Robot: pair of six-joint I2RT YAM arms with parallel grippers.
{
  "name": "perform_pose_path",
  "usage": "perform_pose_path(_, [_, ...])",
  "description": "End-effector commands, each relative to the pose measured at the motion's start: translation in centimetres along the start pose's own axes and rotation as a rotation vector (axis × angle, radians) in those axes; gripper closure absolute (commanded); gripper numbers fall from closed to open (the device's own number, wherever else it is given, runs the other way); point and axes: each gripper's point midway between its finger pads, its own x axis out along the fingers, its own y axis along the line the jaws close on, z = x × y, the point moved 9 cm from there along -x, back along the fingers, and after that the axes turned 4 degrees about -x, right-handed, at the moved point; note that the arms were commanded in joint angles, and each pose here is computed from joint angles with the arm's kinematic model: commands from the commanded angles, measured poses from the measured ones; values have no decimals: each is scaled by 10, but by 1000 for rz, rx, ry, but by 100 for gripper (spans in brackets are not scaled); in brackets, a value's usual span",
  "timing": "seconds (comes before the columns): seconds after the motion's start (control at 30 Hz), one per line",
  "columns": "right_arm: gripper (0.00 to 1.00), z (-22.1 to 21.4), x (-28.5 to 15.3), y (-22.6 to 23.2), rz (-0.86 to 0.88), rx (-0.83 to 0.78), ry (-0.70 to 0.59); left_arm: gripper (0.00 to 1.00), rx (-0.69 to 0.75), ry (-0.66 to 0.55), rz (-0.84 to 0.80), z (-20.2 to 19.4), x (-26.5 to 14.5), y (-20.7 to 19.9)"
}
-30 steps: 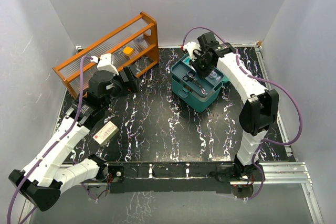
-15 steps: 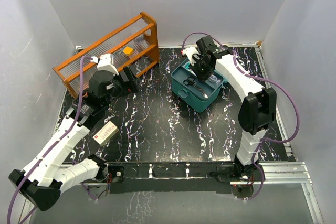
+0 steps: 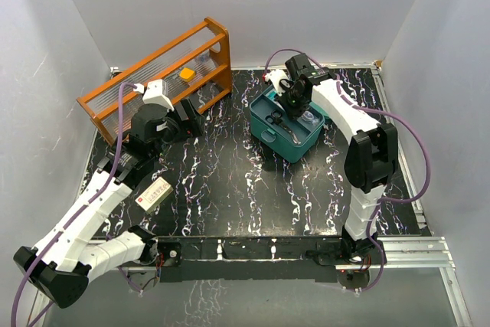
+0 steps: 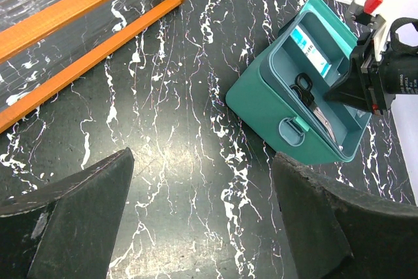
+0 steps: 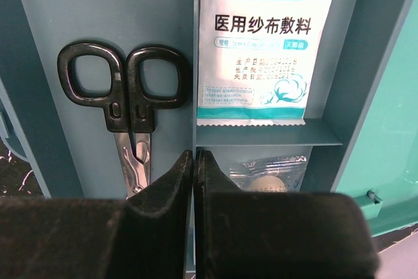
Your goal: Organize the medicine kit
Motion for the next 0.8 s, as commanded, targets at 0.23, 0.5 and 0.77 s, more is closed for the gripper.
perform_pose_path(0.23, [100,14,-23,-7,-63,-23,-80,14,-3,-5,-15,0,0,-1])
perform_pose_path(0.5, [100,23,-50,-9,-96,-27,-105,14,6,-2,-9,-1,0,0])
perform_pose_path(0.77, [100,15,-46,-6,-78,-31,-64,14,7,3,-9,-2,3,0])
